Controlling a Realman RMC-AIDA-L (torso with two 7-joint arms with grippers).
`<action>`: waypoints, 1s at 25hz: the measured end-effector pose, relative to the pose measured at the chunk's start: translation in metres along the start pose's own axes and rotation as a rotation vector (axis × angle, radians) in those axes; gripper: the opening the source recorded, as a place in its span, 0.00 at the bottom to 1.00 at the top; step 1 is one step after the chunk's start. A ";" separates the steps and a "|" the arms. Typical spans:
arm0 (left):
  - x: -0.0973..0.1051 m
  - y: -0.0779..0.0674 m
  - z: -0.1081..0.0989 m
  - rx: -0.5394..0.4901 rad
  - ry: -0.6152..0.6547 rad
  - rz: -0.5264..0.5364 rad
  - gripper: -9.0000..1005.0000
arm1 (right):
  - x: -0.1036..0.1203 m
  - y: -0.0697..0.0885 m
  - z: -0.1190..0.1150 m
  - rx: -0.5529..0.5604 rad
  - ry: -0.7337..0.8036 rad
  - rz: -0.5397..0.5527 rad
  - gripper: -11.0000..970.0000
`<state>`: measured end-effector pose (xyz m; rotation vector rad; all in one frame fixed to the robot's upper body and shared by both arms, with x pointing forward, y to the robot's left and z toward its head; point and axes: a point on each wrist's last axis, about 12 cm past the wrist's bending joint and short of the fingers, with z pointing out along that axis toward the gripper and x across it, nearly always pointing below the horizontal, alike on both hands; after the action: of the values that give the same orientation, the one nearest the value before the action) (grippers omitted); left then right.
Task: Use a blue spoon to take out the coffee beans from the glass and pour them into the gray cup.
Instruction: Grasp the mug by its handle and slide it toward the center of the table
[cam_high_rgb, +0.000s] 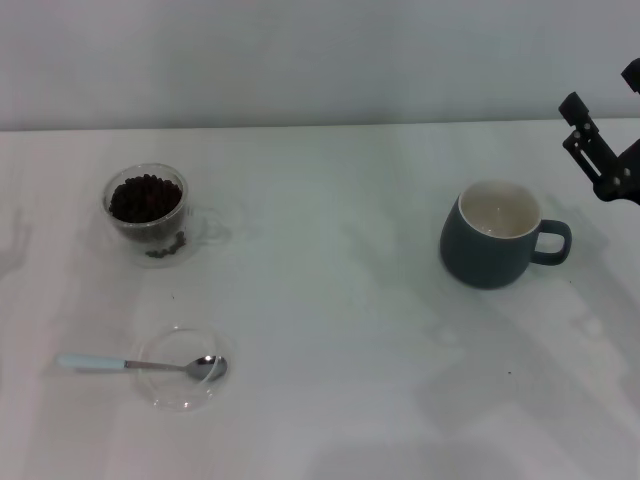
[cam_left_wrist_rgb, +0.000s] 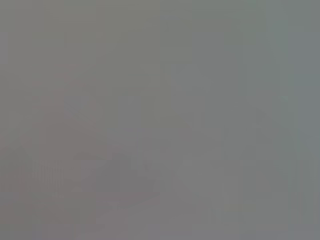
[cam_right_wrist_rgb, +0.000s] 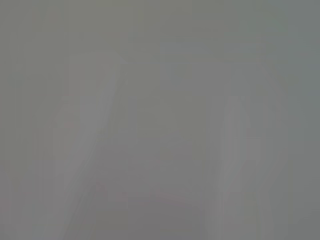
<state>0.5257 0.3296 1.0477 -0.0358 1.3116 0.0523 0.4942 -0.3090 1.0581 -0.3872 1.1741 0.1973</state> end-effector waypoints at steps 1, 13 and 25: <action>0.000 0.000 0.000 -0.001 -0.001 0.005 0.72 | -0.001 0.001 -0.001 -0.007 -0.010 0.002 0.75; 0.003 0.008 -0.008 -0.023 0.019 0.018 0.72 | -0.006 0.013 -0.008 -0.071 -0.052 0.019 0.74; 0.012 0.007 -0.032 -0.037 0.073 -0.009 0.72 | 0.005 -0.006 -0.013 0.043 0.055 0.092 0.74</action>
<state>0.4974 0.3352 1.0277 -0.0756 1.3836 0.0676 0.4876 -0.3202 1.0503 -0.3030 1.2491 0.2424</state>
